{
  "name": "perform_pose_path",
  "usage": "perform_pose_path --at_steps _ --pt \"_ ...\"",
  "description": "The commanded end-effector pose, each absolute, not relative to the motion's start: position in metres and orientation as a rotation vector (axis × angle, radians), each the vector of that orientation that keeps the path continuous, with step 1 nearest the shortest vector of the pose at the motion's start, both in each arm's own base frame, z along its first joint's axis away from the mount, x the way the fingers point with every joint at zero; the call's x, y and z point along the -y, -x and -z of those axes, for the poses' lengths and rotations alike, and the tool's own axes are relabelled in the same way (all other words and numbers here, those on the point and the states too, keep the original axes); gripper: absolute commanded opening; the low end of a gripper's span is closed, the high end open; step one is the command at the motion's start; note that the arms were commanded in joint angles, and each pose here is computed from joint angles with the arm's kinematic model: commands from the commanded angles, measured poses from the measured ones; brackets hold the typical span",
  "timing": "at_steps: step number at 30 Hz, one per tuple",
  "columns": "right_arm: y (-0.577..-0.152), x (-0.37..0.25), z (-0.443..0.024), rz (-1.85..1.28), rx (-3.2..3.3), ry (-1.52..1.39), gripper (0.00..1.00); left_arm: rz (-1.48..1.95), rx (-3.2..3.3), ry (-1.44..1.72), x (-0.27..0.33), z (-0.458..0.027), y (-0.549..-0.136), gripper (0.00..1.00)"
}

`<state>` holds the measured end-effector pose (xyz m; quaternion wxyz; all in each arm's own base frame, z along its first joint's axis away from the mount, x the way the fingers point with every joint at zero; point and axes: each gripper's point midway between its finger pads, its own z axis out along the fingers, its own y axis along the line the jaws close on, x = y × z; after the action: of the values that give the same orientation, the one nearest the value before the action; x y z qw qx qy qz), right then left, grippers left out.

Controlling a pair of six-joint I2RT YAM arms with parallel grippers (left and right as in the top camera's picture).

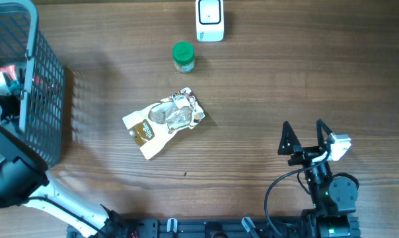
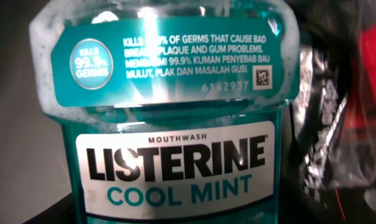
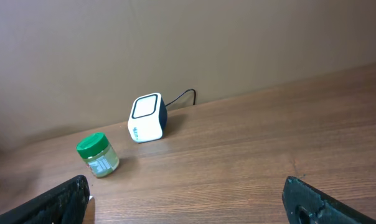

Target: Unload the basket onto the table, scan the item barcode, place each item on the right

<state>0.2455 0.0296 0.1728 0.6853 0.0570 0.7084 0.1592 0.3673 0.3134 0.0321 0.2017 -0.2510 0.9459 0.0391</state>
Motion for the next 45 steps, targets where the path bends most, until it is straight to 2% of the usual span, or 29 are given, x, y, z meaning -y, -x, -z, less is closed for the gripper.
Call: perform_pose_path --at_steps 1,13,15,16,17,18,19,32,45 --pt "-0.245 -0.028 -0.175 -0.336 -1.577 -0.121 1.00 -0.132 -2.559 0.728 -0.311 -0.076 -0.365 0.52" --pt "-0.245 -0.028 -0.175 -0.336 -1.577 -0.122 1.00 -0.228 -2.334 0.723 -0.297 -0.199 -0.351 0.55" --pt "-0.245 -0.028 -0.175 -0.336 -1.577 -0.121 1.00 -0.239 -2.314 0.715 -0.295 -0.211 -0.349 0.59" --pt "-0.245 -0.028 -0.175 -0.336 -1.577 -0.121 1.00 -0.239 -2.314 0.715 -0.294 -0.212 -0.348 0.65" --pt "-0.245 -0.028 -0.175 -0.336 -1.577 -0.121 1.00 -0.234 -2.319 0.716 -0.294 -0.210 -0.347 0.75" --pt "-0.245 -0.028 -0.175 -0.336 -1.577 -0.121 1.00 -0.227 -2.329 0.720 -0.294 -0.206 -0.348 0.92" --pt "-0.245 -0.028 -0.175 -0.336 -1.577 -0.121 1.00 -0.221 -2.341 0.725 -0.294 -0.201 -0.348 1.00" --pt "-0.245 -0.028 -0.175 -0.336 -1.577 -0.121 1.00 -0.028 -2.481 1.037 -0.308 -0.057 -0.368 1.00" --pt "-0.245 -0.028 -0.175 -0.336 -1.577 -0.121 1.00 -0.007 -2.525 1.060 -0.310 -0.015 -0.370 1.00"
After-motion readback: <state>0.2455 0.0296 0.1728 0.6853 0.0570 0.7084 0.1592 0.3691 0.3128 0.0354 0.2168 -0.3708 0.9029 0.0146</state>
